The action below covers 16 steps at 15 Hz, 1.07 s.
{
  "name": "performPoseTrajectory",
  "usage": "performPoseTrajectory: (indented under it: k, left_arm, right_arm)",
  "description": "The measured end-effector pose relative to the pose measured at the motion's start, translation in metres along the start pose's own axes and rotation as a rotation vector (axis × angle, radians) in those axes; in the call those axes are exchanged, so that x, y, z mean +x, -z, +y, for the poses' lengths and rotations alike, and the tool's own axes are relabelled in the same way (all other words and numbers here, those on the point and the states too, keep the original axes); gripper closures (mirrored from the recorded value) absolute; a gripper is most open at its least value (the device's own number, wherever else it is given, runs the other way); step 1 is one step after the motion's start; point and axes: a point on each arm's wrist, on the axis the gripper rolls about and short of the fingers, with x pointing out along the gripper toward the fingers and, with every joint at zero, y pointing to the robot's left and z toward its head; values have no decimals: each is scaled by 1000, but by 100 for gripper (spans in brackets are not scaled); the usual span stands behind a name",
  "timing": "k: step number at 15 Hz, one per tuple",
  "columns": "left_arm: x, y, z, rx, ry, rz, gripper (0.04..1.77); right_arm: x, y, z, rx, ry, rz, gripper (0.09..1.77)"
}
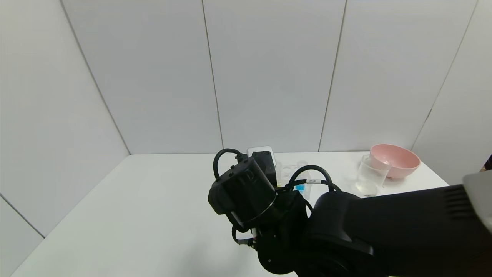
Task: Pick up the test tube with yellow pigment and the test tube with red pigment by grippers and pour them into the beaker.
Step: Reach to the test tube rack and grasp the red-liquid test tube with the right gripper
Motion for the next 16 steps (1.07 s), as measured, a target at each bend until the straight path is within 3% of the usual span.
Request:
performPoseTrajectory:
  k: [8, 16]
  left_arm:
    - [0, 0, 0, 0, 0, 0, 9]
    - [0, 0, 0, 0, 0, 0, 9]
  right_arm:
    - [82, -9, 18, -19, 58, -51, 15]
    - [129, 0, 23, -42, 87, -75, 15]
